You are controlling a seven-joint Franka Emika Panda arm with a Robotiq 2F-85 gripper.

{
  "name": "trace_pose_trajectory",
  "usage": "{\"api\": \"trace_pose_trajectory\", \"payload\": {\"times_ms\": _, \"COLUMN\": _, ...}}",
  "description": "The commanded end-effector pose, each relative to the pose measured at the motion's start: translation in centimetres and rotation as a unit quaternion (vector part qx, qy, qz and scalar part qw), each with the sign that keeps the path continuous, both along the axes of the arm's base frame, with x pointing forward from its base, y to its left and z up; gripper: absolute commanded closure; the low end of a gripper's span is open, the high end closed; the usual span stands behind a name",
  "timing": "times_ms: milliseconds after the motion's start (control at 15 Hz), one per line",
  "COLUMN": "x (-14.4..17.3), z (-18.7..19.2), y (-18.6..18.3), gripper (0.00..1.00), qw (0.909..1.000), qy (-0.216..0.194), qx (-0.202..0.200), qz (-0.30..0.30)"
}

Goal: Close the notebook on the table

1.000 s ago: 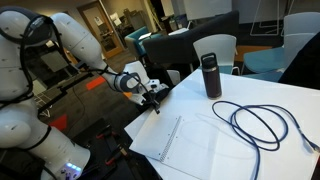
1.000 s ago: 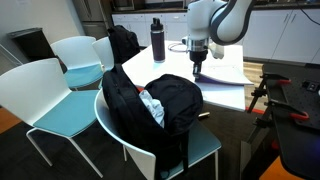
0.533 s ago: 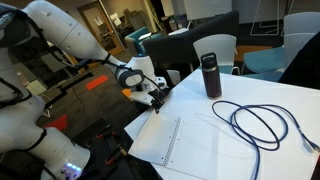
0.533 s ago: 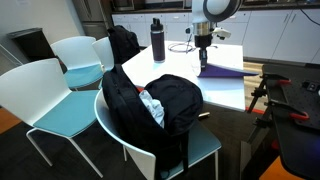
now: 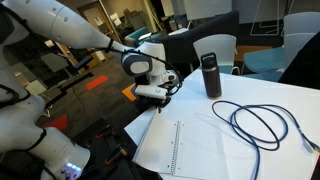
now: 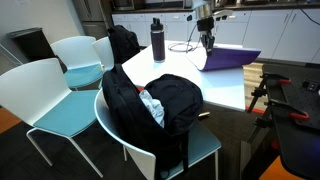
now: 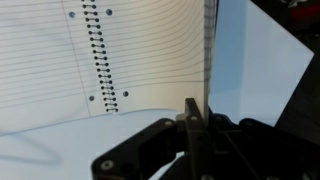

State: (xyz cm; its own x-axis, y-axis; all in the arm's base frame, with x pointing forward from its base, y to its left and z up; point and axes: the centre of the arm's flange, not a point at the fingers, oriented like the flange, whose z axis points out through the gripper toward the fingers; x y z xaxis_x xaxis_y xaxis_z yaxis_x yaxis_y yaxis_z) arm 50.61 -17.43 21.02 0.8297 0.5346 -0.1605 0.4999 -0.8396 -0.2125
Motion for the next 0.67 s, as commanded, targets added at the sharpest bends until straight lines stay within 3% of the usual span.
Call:
{"api": "trace_pose_trajectory", "payload": {"times_ms": 0, "x": 1.6, "z": 1.9, "y": -1.4, "gripper": 0.99, "qw": 0.9976, "qy": 0.019, "qx": -0.011, "qz": 0.066}}
{"api": "trace_pose_trajectory", "payload": {"times_ms": 67, "x": 0.5, "z": 0.9, "y": -1.0, "gripper": 0.99, "qw": 0.9994, "qy": 0.007, "qx": -0.004, "qz": 0.034}}
{"api": "trace_pose_trajectory", "payload": {"times_ms": 133, "x": 0.6, "z": 1.1, "y": -1.2, "gripper": 0.96, "qw": 0.9994, "qy": 0.007, "qx": -0.006, "qz": 0.035}}
{"api": "trace_pose_trajectory", "payload": {"times_ms": 600, "x": 0.6, "z": 1.2, "y": -1.8, "gripper": 0.99, "qw": 0.9994, "qy": 0.007, "qx": -0.007, "qz": 0.032}}
